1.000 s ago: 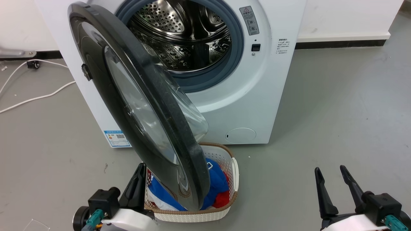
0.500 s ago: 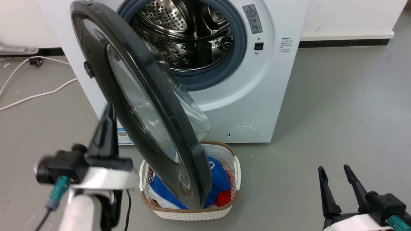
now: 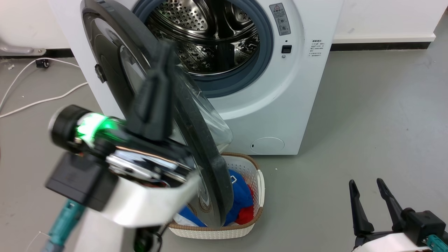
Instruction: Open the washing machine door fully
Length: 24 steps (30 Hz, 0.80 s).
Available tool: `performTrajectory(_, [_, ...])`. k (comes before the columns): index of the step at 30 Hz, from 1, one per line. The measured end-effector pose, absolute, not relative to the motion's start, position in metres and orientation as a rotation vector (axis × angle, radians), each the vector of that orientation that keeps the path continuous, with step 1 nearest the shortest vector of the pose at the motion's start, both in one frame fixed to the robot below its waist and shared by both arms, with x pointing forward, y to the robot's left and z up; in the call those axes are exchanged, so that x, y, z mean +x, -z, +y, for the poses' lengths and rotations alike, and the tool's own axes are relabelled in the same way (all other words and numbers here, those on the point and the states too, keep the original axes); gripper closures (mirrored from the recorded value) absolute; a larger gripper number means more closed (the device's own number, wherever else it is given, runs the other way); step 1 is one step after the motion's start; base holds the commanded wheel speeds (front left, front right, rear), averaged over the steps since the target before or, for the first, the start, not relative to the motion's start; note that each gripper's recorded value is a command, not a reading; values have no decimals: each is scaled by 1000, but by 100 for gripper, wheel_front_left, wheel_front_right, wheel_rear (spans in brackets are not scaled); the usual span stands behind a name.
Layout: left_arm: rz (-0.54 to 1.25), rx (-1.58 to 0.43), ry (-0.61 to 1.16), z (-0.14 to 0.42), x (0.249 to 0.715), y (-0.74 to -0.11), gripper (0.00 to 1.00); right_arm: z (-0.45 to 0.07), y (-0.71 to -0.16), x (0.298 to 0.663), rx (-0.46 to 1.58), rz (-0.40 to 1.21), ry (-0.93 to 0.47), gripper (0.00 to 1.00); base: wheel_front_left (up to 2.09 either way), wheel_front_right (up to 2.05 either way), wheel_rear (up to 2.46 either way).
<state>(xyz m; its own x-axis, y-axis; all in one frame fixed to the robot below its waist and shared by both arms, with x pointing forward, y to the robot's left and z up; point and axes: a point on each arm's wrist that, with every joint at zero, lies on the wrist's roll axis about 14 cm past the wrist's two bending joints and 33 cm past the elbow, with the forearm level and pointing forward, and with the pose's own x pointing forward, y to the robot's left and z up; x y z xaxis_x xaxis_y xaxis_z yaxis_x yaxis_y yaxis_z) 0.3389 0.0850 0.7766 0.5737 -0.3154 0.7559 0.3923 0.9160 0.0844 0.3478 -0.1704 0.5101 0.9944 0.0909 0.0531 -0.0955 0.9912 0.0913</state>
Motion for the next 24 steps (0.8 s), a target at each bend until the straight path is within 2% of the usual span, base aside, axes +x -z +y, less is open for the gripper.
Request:
performTrajectory(3, [-831,-145,534,56,325,-774,100,-172,-510,348,93,-45,-89,0,0,0,0])
performTrajectory(8, [-635,-205,693,15,318,-736,100,-171,-509,349,92,-40,-93,0,0,0,0])
performTrajectory(18, [-123,-262,807,-26,306,-616,100,-170,-507,349,84,-23,-96,0,0,0,0])
performTrajectory(24, [62,-272,827,-41,298,-562,100,-170,-505,348,81,-11,-94,0,0,0,0])
